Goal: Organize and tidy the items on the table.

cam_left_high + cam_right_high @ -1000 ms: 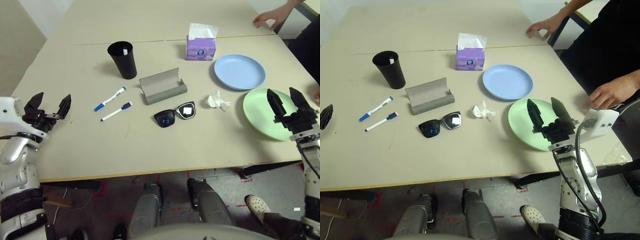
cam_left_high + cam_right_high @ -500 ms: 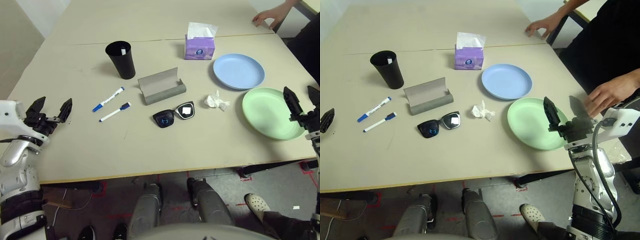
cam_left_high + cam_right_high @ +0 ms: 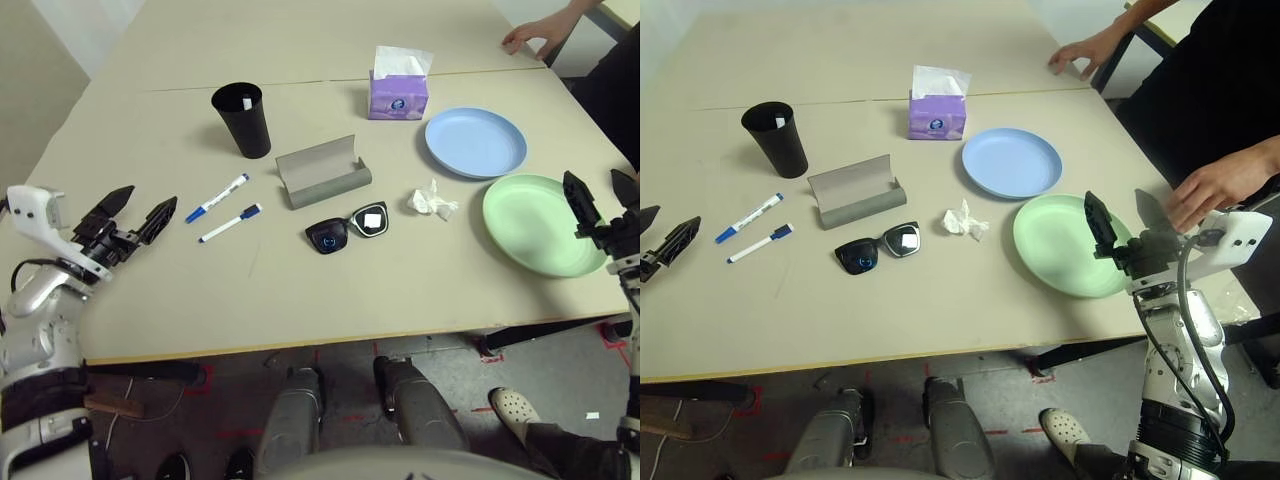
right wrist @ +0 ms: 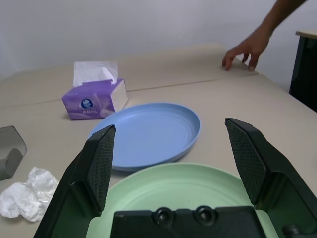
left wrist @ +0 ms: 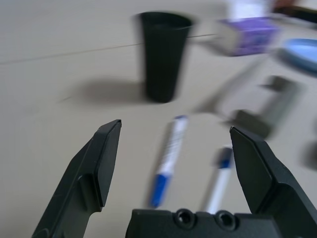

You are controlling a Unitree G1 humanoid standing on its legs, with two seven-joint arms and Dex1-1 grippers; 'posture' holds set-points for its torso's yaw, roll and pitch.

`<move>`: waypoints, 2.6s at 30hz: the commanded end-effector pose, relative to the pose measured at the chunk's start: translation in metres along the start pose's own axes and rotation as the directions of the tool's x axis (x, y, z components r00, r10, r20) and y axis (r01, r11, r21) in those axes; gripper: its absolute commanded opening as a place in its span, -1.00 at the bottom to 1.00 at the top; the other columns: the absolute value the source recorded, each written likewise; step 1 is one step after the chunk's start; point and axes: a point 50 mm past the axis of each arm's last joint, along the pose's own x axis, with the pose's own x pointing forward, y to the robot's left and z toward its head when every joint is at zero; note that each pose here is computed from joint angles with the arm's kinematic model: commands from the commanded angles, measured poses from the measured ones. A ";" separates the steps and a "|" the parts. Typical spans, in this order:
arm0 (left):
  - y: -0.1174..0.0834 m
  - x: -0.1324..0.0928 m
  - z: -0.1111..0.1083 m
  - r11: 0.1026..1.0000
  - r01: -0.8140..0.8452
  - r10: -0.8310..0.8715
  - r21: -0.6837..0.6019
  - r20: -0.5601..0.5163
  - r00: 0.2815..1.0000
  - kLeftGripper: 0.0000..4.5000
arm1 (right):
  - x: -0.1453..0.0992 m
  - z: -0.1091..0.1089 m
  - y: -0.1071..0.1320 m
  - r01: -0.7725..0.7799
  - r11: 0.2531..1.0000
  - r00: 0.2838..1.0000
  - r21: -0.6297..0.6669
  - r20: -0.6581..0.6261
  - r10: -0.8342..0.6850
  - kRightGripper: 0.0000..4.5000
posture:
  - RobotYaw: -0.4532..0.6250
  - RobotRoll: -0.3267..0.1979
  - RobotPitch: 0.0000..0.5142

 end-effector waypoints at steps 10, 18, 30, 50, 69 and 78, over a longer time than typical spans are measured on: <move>-0.036 0.029 -0.010 0.827 0.561 -0.550 0.036 -0.150 0.821 0.98 | -0.015 0.006 -0.006 0.080 0.997 0.992 0.005 -0.099 -0.079 1.00 | -0.55 0.25 -0.34; -0.036 0.038 -0.013 0.812 0.581 -0.570 0.049 -0.145 0.809 0.98 | -0.037 0.017 -0.008 0.444 0.891 0.826 -0.092 -0.344 -0.447 1.00 | -0.62 0.25 -0.34; -0.037 0.042 -0.011 0.779 0.616 -0.603 0.120 -0.127 0.788 0.98 | -0.049 0.054 -0.006 0.159 0.986 0.728 -0.046 -0.669 -0.149 1.00 | -0.64 0.25 -0.33; -0.049 0.044 -0.019 0.784 0.607 -0.597 0.131 -0.109 0.795 0.98 | -0.029 0.005 -0.012 0.053 0.988 0.704 -0.144 -0.696 -0.139 1.00 | -0.60 0.25 -0.32; -0.061 0.046 -0.015 0.779 0.604 -0.599 0.169 -0.083 0.796 0.98 | -0.015 -0.021 -0.004 0.130 0.991 0.619 0.038 -0.784 -0.052 1.00 | -0.53 0.25 -0.34; -0.061 0.044 -0.020 0.784 0.603 -0.597 0.149 -0.088 0.798 0.98 | -0.002 -0.005 -0.001 0.078 0.997 0.678 0.013 -0.734 -0.044 1.00 | -0.55 0.25 -0.34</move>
